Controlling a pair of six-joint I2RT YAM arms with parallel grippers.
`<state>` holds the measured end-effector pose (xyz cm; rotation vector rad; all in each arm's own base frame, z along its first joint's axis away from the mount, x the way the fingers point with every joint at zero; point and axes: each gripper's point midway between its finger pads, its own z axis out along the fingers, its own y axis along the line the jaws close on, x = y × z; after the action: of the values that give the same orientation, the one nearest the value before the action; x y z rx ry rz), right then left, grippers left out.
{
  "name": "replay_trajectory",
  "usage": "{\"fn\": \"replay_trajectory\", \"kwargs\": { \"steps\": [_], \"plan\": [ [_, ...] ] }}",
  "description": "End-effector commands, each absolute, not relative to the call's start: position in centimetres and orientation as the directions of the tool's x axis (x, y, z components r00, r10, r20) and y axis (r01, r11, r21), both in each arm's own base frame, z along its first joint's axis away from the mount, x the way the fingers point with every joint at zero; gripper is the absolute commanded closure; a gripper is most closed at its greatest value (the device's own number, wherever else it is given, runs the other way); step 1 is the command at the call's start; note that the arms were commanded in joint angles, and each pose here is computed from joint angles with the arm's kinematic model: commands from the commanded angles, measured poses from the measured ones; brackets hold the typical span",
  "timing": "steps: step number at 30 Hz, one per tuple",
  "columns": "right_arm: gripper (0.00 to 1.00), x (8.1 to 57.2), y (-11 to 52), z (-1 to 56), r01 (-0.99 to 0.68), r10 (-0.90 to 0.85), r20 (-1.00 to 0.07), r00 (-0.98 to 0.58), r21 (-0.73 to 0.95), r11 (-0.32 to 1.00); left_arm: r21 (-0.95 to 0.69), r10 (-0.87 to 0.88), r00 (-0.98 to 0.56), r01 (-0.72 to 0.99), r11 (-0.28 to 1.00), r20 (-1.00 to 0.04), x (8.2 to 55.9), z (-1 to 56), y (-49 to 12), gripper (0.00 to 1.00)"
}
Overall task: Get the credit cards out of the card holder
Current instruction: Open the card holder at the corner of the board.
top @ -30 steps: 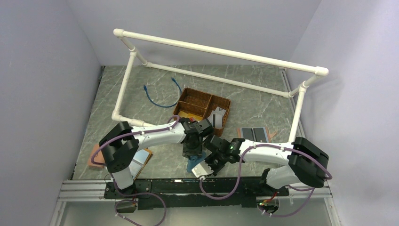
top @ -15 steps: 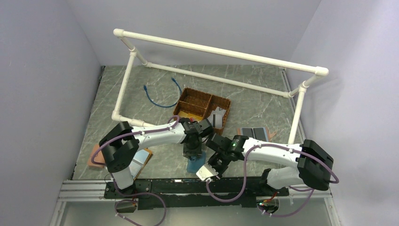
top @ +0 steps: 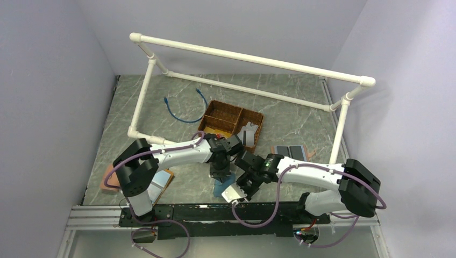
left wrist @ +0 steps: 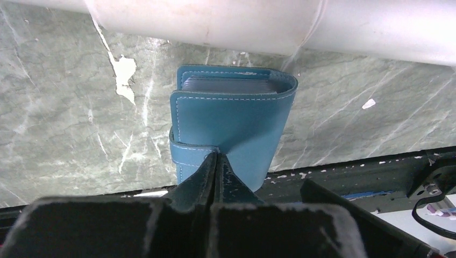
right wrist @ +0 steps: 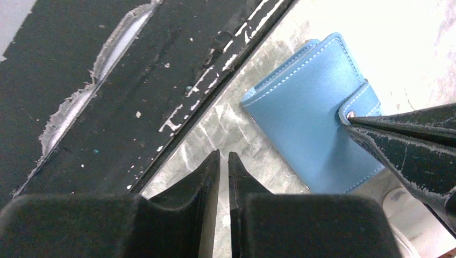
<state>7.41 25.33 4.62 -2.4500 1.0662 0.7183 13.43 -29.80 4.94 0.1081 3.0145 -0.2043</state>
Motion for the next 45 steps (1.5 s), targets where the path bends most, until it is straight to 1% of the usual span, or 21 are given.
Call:
{"fn": "replay_trajectory", "kwargs": {
  "steps": [1,4,10,14,19,25,26,28,29,31,35,39,45],
  "plan": [
    [0.86,9.8,28.2,5.8,-0.777,-0.538,-0.601,0.591,-0.245,-0.58,-0.061,0.118,-0.99,0.123,0.991,-0.079,11.5,3.5,-28.5,1.0],
    [0.86,9.9,28.4,5.7,-0.779,-0.537,-0.602,0.591,-0.253,-0.573,-0.066,0.12,-0.988,0.127,0.99,-0.102,11.8,3.8,-28.2,1.0],
    [0.87,10.6,29.9,5.6,-0.785,-0.545,-0.579,0.606,-0.326,-0.527,-0.175,0.086,-0.987,0.109,0.978,-0.136,12.5,4.7,-28.4,1.0],
    [0.88,10.9,30.9,5.5,-0.788,-0.558,-0.562,0.611,-0.364,-0.496,-0.199,0.071,-0.985,0.102,0.975,-0.158,12.8,5.3,-28.1,1.0],
    [0.88,11.4,30.8,5.1,-0.789,-0.574,-0.544,0.612,-0.379,-0.483,-0.225,0.056,-0.983,0.095,0.97,-0.175,13.1,5.5,-27.5,1.0],
    [0.88,11.8,31.3,4.6,-0.803,-0.588,-0.547,0.595,-0.388,-0.452,-0.283,0.051,-0.979,0.106,0.953,-0.196,13.6,5.6,-27.6,1.0],
    [0.89,12.1,31.5,4.7,-0.807,-0.593,-0.548,0.59,-0.398,-0.435,-0.295,0.049,-0.979,0.107,0.949,-0.197,13.6,5.6,-27.6,1.0],
    [0.94,12.6,31.9,4.9,-0.823,-0.607,-0.556,0.567,-0.409,-0.394,-0.317,0.043,-0.98,0.105,0.942,-0.196,13.7,5.4,-27.6,1.0],
    [0.95,12.7,32.1,4.9,-0.827,-0.612,-0.558,0.561,-0.412,-0.382,-0.326,0.041,-0.98,0.105,0.939,-0.196,13.7,5.3,-27.6,1.0],
    [0.96,12.5,32.2,4.5,-0.824,-0.617,-0.548,0.565,-0.416,-0.386,-0.328,0.039,-0.98,0.103,0.939,-0.196,13.6,5.0,-27.4,1.0],
    [0.99,11.9,31.8,3.1,-0.81,-0.63,-0.51,0.586,-0.396,-0.433,-0.3,0.035,-0.978,0.098,0.949,-0.207,13.7,5.0,-26.1,1.0],
    [1.0,12.7,31.3,2.6,-0.805,-0.655,-0.475,0.588,-0.417,-0.422,-0.287,0.002,-0.979,0.062,0.956,-0.206,13.6,4.9,-24.1,1.0],
    [1.0,13.1,30.9,1.5,-0.818,-0.693,-0.442,0.569,-0.393,-0.421,-0.294,-0.043,-0.98,0.016,0.956,-0.194,13.2,5.2,-22.4,1.0]
  ]
}}
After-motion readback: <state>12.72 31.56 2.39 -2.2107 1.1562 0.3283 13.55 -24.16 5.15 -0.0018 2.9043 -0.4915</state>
